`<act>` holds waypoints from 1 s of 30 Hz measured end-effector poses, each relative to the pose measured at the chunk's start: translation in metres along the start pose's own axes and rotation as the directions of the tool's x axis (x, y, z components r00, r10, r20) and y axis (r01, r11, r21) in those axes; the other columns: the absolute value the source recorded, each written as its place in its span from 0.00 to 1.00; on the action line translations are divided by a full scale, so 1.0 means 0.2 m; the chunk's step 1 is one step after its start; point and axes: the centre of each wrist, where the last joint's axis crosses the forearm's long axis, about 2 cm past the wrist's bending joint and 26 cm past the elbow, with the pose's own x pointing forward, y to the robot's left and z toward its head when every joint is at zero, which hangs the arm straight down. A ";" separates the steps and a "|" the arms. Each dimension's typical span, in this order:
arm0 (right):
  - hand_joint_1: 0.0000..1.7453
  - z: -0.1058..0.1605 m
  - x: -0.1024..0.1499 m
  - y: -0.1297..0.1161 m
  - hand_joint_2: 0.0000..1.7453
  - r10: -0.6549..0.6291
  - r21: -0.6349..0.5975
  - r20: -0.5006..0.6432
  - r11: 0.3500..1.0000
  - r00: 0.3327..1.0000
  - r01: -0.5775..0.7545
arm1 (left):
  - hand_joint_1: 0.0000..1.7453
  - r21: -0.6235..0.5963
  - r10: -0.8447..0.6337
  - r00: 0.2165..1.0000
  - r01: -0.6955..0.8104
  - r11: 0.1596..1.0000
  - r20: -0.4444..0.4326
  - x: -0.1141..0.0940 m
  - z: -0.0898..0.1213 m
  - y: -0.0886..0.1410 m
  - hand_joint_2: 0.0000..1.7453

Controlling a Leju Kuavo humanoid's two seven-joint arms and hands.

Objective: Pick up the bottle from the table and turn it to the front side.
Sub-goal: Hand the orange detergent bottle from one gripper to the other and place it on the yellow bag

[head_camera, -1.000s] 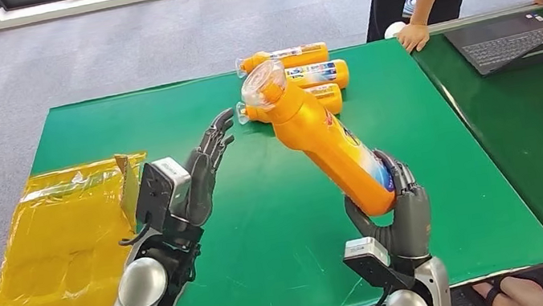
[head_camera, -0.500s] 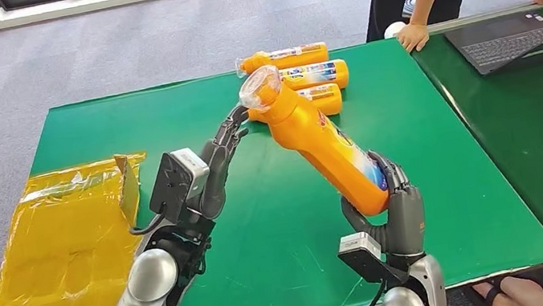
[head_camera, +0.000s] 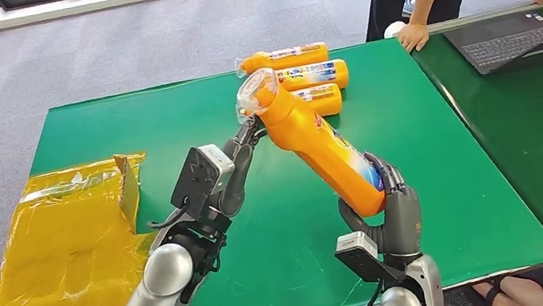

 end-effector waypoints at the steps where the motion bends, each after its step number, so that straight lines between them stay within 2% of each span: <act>1: 1.00 0.00 0.00 0.00 1.00 0.000 0.001 -0.001 1.000 1.000 0.000 | 0.00 -0.005 -0.001 1.000 0.001 1.000 -0.003 0.00 0.00 0.00 0.00; 10: 1.00 0.01 0.01 0.03 1.00 -0.011 0.013 -0.029 1.000 1.000 0.012 | 0.00 -0.092 -0.002 0.999 -0.002 0.996 -0.042 0.02 -0.10 -0.09 0.00; 26: 1.00 -0.05 -0.01 0.06 1.00 -0.036 0.005 -0.060 0.999 0.998 0.036 | 0.00 -0.155 -0.044 0.996 0.032 0.987 -0.079 0.08 -0.28 -0.16 0.00; 30: 1.00 -0.06 -0.01 0.08 1.00 -0.047 0.001 -0.066 0.999 0.997 0.047 | 0.00 -0.162 -0.075 0.993 0.060 0.985 -0.088 0.09 -0.32 -0.20 1.00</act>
